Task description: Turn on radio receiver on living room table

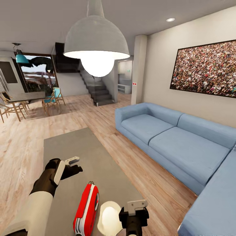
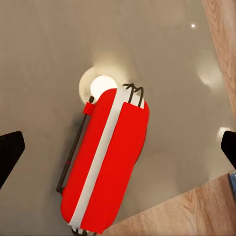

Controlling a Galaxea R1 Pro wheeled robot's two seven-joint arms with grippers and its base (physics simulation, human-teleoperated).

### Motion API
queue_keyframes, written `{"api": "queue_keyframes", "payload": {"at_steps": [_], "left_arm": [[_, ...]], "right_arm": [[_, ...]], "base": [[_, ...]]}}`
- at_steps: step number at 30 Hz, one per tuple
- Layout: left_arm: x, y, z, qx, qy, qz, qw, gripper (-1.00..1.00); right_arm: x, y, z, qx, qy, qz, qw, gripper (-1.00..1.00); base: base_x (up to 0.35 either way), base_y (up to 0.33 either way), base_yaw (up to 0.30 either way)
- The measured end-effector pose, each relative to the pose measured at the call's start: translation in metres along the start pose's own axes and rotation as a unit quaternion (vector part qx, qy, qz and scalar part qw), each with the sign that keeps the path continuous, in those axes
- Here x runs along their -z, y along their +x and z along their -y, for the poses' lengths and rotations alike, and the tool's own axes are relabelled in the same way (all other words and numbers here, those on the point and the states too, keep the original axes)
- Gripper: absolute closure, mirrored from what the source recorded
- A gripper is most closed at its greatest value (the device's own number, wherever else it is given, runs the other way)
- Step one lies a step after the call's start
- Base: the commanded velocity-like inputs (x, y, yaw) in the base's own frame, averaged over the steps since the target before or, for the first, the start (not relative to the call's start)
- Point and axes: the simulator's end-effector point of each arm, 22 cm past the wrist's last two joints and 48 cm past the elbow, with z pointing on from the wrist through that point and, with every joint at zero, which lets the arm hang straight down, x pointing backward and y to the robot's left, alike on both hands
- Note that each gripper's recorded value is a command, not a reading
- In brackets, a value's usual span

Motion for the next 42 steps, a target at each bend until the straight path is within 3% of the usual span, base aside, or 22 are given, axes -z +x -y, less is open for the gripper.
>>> {"api": "queue_keyframes", "payload": {"at_steps": [12, 21, 35, 42], "left_arm": [[0.000, 0.000, -0.008, -0.003, -0.013, 0.000, 0.9999, -1.00], [0.000, -0.003, -0.025, -0.014, -0.049, 0.006, 0.9987, -1.00], [-0.025, 0.044, -0.017, -0.023, -0.045, -0.052, 0.9974, -1.00], [-0.028, 0.049, 0.002, -0.056, -0.038, -0.056, 0.9961, -1.00]], "right_arm": [[0.000, 0.000, 0.000, 0.000, 0.000, 0.000, 1.0000, -1.00], [0.000, 0.000, 0.000, 0.000, 0.000, 0.000, 1.0000, -1.00], [0.000, 0.000, 0.000, 0.000, 0.000, 0.000, 1.0000, -1.00], [0.000, 0.000, 0.000, -0.001, -0.001, -0.001, 1.0000, -1.00]], "base": [[-0.001, 0.001, 0.000], [0.000, 0.000, 0.000], [0.000, 0.000, 0.000], [0.000, 0.000, 0.000]]}}
